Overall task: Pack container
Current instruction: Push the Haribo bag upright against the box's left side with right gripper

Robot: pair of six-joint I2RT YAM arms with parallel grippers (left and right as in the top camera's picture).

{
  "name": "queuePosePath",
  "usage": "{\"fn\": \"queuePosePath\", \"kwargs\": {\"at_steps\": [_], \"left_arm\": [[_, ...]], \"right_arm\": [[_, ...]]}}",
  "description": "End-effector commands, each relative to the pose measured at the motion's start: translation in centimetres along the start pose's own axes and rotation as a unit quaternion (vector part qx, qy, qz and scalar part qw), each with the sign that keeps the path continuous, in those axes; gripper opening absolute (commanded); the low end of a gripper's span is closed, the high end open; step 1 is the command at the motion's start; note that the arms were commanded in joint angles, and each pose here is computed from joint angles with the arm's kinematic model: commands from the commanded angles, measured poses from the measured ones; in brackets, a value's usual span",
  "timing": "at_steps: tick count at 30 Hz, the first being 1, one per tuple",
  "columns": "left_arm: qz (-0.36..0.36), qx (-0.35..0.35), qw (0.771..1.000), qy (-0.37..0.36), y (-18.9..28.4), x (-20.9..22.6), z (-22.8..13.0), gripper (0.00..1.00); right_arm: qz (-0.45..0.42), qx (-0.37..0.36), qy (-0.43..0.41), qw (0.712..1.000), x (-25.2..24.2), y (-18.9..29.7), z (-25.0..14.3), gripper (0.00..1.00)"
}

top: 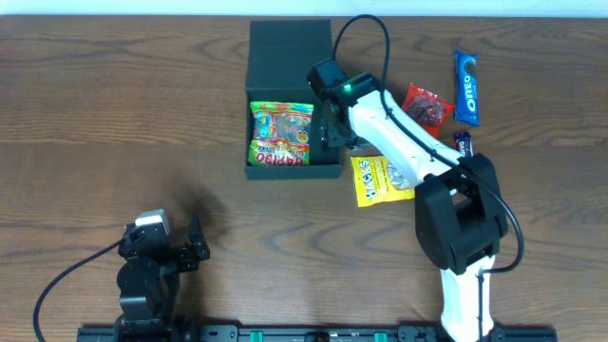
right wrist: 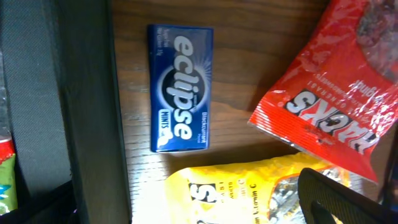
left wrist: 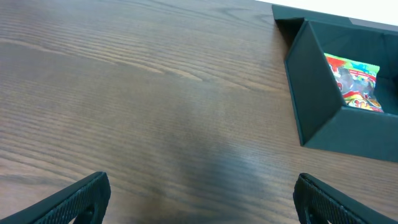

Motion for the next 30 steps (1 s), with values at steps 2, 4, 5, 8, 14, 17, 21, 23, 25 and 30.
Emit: {"fn": "queuePosePath", "kwargs": {"at_steps": [2,4,5,8,14,17,21,23,25,30], "left_arm": [[0.009,0.004,1.000,-0.003,-0.3,0.3,-0.5,0.95],[0.009,0.004,1.000,-0.003,-0.3,0.3,-0.5,0.95],[0.009,0.004,1.000,-0.003,-0.3,0.3,-0.5,0.95],[0.009,0.004,1.000,-0.003,-0.3,0.3,-0.5,0.95],[0.009,0.004,1.000,-0.003,-0.3,0.3,-0.5,0.95],[0.009,0.004,1.000,-0.003,-0.3,0.3,-0.5,0.95],[0.009,0.004,1.000,-0.003,-0.3,0.3,-0.5,0.95],[0.009,0.004,1.000,-0.003,-0.3,0.3,-0.5,0.95],[0.009,0.004,1.000,-0.003,-0.3,0.3,-0.5,0.95],[0.009,0.004,1.000,-0.003,-0.3,0.3,-0.5,0.95]], "right_arm": [[-0.025,0.005,0.010,1.000,-1.0,-0.5,-0.1,0.99],[-0.027,0.011,0.012,0.999,-1.2,-0.5,-0.4,0.98],[-0.028,0.012,0.012,0.999,-1.2,-0.5,-0.4,0.98],[-0.031,0.019,-0.012,0.999,-1.4,-0.5,-0.8,0.98],[-0.032,0.023,-0.024,0.999,-1.4,-0.5,-0.9,0.99],[-0.034,0.025,-0.028,0.999,-1.8,-0.6,-0.8,0.99],[-0.036,0.029,-0.036,0.998,-2.6,-0.9,-0.7,0.99],[-0.036,0.030,-0.039,0.998,-2.8,-0.9,-0.6,0.99],[-0.035,0.031,-0.039,0.998,-2.8,-0.9,-0.6,0.99],[-0.006,0.042,-0.041,0.998,-2.0,-0.9,-0.8,0.99]]}}
Point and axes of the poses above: each gripper's point midway between its finger pads, its own y axis back along the fingers, its own x axis along the line the jaws close on, z = x × y, the point moved 4 cm from there along y, back along the fingers, and after that the axes turned 3 degrees about y, right-handed, at the moved point
